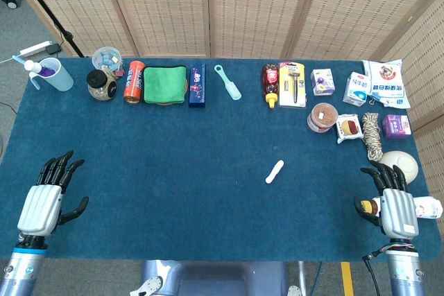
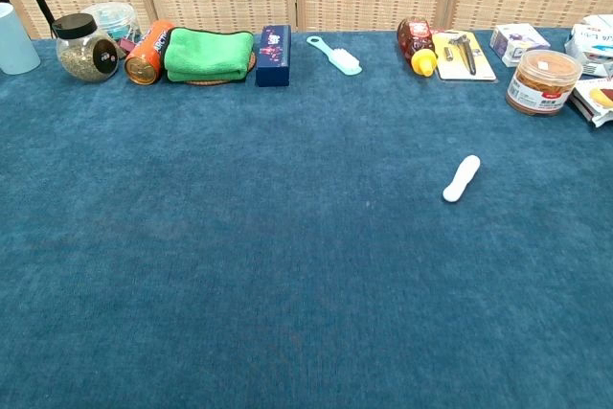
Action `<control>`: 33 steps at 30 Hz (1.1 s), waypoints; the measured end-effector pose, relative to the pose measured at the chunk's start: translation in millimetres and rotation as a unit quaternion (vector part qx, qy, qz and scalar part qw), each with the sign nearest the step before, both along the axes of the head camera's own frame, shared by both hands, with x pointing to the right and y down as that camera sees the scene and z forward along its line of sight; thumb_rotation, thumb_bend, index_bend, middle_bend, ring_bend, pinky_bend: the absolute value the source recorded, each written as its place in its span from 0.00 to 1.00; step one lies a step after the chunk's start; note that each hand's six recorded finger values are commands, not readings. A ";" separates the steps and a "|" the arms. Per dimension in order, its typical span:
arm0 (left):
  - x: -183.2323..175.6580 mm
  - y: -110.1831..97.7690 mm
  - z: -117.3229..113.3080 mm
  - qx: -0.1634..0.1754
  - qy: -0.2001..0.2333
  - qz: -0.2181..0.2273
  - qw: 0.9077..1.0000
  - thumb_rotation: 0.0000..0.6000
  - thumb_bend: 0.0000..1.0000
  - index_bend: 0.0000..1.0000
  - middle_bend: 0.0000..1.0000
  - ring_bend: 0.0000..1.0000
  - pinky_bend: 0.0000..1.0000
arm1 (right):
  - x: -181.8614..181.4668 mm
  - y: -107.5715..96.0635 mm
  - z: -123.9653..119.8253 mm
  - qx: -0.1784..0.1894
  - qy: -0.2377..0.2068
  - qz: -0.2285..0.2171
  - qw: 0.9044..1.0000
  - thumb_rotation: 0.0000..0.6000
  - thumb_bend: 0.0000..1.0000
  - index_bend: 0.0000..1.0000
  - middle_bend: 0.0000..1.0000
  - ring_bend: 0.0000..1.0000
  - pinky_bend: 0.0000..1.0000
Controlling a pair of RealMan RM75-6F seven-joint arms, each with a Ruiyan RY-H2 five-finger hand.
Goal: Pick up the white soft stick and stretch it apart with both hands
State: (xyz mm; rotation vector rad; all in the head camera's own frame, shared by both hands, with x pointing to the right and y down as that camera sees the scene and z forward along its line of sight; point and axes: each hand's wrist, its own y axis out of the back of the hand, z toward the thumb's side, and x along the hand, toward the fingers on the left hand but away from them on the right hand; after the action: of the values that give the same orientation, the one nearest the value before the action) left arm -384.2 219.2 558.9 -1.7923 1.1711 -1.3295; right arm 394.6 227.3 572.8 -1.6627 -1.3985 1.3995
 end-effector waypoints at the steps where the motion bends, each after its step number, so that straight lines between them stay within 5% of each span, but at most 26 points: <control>1: 0.3 0.2 0.1 -0.001 0.000 0.001 1.000 1.00 0.31 0.15 0.01 0.02 0.00 | 0.0 0.1 0.1 0.000 0.000 0.000 1.000 1.00 0.36 0.24 0.15 0.11 0.04; 19: -1.1 -3.2 -8.3 0.010 0.004 0.003 1.000 1.00 0.31 0.15 0.01 0.02 0.00 | -5.2 -3.7 2.3 -0.006 -0.013 -0.019 1.000 1.00 0.36 0.24 0.16 0.12 0.04; 33: -0.4 -16.6 -16.3 0.020 -0.011 0.024 0.999 1.00 0.31 0.15 0.01 0.03 0.00 | -10.2 -29.6 17.5 -0.025 -0.054 -0.038 0.997 1.00 0.36 0.39 0.18 0.13 0.06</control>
State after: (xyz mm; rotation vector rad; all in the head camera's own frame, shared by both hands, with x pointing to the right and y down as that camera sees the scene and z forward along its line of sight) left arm -384.6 202.6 542.6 -1.7637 1.1277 -1.2861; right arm 384.4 197.7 590.3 -1.8289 -1.3532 1.3286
